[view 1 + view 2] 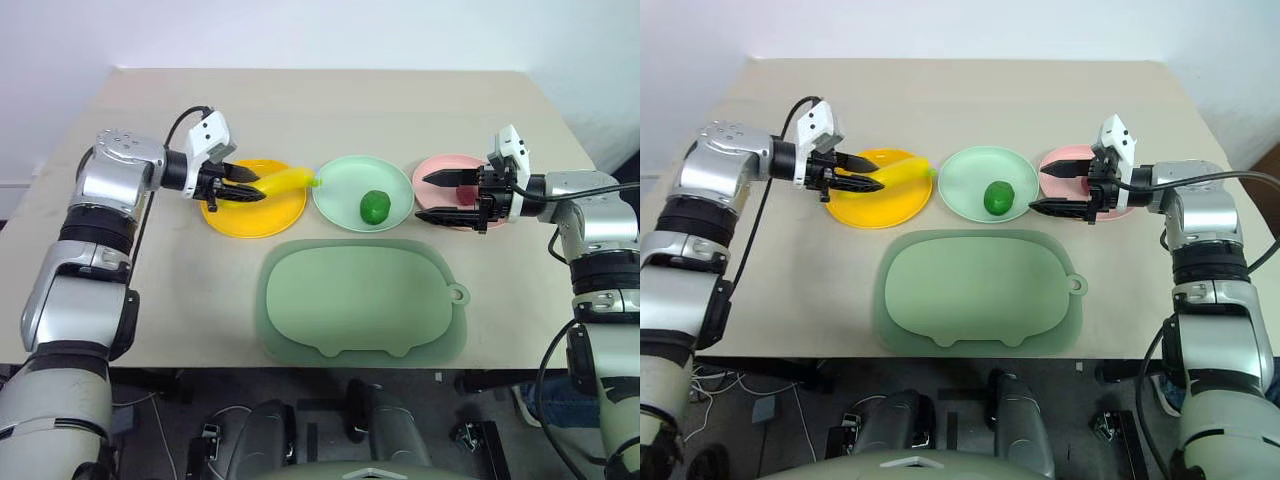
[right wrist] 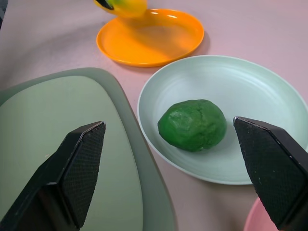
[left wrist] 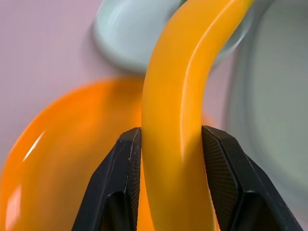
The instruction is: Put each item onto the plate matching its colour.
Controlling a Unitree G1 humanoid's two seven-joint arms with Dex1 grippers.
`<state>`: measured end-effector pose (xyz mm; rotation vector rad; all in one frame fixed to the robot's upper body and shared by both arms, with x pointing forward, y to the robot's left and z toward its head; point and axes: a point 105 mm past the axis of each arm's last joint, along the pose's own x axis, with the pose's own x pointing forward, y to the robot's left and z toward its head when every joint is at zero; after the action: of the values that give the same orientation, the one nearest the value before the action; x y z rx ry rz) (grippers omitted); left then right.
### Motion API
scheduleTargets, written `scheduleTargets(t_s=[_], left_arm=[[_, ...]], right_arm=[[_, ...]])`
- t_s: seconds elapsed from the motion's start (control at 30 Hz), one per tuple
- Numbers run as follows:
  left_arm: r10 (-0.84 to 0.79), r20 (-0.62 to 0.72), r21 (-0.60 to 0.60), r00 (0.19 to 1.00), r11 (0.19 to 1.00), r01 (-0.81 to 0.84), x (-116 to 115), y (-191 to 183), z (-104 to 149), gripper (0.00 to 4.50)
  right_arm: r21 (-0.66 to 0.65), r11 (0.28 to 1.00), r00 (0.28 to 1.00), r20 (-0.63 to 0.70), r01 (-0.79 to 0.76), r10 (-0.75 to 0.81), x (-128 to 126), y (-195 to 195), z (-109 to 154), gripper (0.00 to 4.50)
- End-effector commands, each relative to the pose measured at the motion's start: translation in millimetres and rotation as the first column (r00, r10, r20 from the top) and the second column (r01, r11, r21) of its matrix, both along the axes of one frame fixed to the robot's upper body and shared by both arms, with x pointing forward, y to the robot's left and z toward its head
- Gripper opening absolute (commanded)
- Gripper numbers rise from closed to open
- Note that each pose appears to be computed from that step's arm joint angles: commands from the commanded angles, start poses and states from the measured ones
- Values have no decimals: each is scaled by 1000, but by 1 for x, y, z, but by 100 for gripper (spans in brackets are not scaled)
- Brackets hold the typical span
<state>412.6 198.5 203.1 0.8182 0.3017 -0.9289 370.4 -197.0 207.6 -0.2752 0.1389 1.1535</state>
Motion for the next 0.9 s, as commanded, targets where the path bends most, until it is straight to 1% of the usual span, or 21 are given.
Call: scheduleTargets(t_s=[0.03,0.13,0.2,0.37,0.43,0.57,0.63,0.67,0.7,0.73,0.83,0.9], left_arm=[[85,123,99,989,990,-98,11,18,-1,155],[99,104,89,990,990,-108,11,22,-12,155],[106,142,89,984,989,-119,14,23,-14,155],[130,149,64,980,988,-141,18,23,-14,155],[161,141,31,977,985,-167,21,23,-15,155],[227,158,-13,961,974,-228,29,24,-8,288],[220,196,0,956,975,-224,31,24,-3,353],[213,215,8,953,976,-220,31,24,-1,395],[227,191,-1,955,973,-230,31,24,-2,430],[237,169,-10,957,971,-239,31,25,-3,444],[174,154,-29,973,985,-171,28,15,0,444],[121,134,-112,984,988,-106,22,6,11,444]], right_arm=[[10,1000,998,67,-6,5,2,1,18,450],[12,1000,998,65,-11,10,2,2,18,450],[13,1000,998,65,-10,9,2,2,19,450],[6,1000,997,71,-8,7,2,1,20,450],[10,1000,997,73,-6,5,2,1,20,450],[8,1000,997,74,-2,2,2,-1,19,450],[7,1000,997,73,-2,2,2,-1,19,450],[3,1000,997,73,-5,5,1,0,18,450],[6,1000,998,69,-2,2,2,0,18,450],[8,1000,998,66,0,0,2,0,18,450],[9,1000,998,63,-5,4,1,1,16,450],[11,1000,998,65,-6,5,1,1,17,450]])
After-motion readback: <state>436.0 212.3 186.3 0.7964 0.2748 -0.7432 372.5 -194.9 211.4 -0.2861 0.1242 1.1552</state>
